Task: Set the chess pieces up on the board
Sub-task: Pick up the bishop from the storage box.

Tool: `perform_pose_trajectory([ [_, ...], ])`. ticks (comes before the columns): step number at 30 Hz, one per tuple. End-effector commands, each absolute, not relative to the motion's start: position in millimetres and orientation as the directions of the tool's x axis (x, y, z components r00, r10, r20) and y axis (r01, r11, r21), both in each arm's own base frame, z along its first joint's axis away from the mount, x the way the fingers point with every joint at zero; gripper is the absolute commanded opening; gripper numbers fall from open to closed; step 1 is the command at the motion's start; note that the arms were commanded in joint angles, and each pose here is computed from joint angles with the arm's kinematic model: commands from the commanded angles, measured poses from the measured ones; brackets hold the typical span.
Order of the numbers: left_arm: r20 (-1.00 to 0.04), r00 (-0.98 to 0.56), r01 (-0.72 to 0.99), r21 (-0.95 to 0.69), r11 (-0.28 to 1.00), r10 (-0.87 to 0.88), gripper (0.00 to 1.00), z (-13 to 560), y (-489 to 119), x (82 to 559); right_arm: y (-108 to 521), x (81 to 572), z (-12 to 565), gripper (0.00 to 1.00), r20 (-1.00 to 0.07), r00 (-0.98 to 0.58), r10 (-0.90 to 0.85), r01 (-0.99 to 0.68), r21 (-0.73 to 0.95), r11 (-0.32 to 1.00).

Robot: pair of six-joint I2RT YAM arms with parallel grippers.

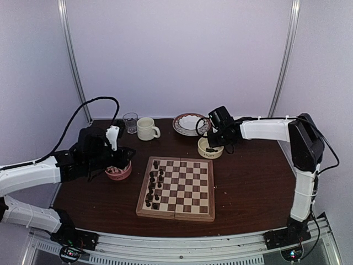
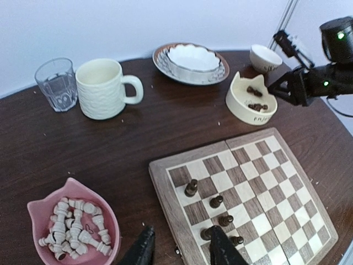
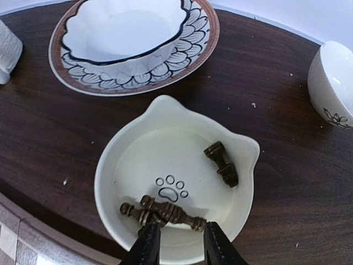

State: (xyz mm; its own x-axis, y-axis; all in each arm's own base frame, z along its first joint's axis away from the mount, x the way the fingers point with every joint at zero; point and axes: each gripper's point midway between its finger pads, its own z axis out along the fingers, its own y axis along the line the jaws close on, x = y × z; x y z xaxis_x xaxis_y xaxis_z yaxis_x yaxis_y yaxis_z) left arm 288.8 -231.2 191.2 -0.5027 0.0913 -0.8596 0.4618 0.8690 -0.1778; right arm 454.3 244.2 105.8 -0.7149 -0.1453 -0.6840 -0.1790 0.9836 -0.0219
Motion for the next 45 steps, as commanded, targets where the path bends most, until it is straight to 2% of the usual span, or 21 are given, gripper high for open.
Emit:
perform_pose_trajectory([
  [1,-0.950,-0.308,0.444,-0.191,0.875,-0.051,0.36,243,-220,294,225,481,96,0.30,-0.655,-0.746,-0.124,-0.139,-0.029,0.990],
  [8,-0.951,-0.306,0.434,-0.174,0.884,-0.037,0.37,236,-218,296,219,509,87,0.28,-0.651,-0.752,-0.105,-0.131,-0.009,0.991],
  [22,-0.937,-0.348,0.457,-0.186,0.870,-0.017,0.38,226,-228,297,209,516,45,0.26,-0.608,-0.777,-0.164,-0.119,-0.113,0.986],
  [29,-0.935,-0.356,0.465,-0.193,0.864,-0.017,0.38,227,-231,296,208,517,39,0.29,-0.591,-0.780,-0.205,-0.124,-0.175,0.977],
  [37,-0.935,-0.354,0.471,-0.206,0.858,-0.030,0.38,231,-231,294,215,516,27,0.30,-0.559,-0.801,-0.216,-0.155,-0.154,0.976],
  [42,-0.931,-0.365,0.476,-0.212,0.853,-0.027,0.38,227,-235,295,230,513,32,0.27,-0.572,-0.790,-0.219,-0.195,-0.105,0.975],
  [45,-0.927,-0.374,0.479,-0.212,0.852,-0.020,0.38,225,-237,296,234,512,36,0.19,-0.579,-0.784,-0.223,-0.203,-0.101,0.974],
])
